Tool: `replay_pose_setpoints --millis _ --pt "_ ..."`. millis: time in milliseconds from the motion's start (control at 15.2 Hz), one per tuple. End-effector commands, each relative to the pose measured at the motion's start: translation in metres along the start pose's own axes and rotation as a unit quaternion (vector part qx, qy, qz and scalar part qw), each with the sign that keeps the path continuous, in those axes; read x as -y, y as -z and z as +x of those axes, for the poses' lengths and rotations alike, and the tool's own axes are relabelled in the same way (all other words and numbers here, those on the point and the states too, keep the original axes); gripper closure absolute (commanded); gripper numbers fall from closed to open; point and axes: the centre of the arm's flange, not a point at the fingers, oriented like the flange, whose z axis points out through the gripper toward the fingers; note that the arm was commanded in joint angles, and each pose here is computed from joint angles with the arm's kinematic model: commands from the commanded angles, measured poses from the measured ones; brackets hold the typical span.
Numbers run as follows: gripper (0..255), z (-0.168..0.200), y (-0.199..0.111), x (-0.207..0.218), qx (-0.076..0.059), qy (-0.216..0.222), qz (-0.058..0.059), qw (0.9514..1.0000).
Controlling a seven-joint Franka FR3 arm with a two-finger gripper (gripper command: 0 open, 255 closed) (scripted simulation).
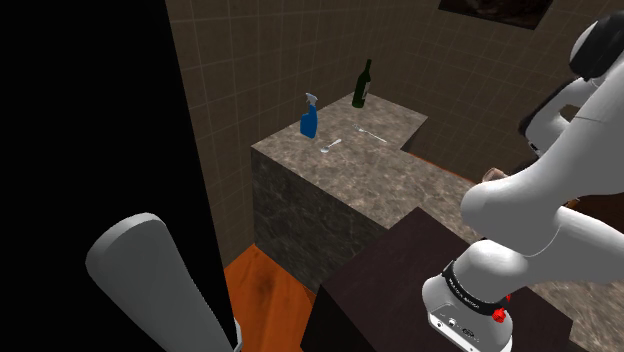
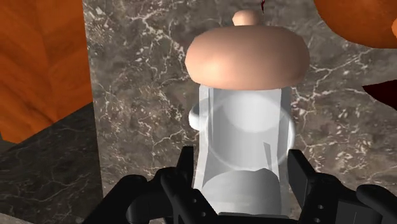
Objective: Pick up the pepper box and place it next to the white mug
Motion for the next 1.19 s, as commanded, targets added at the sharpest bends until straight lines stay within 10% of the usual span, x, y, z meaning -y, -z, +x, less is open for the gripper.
replay_pose_setpoints --millis 0,1122 --pt "255 -0.027 0.003 -0.005 0.000 0.001 0.000 1.0000" --pt "255 -0.216 0.007 -0.032 0.000 0.001 0.000 1.0000"
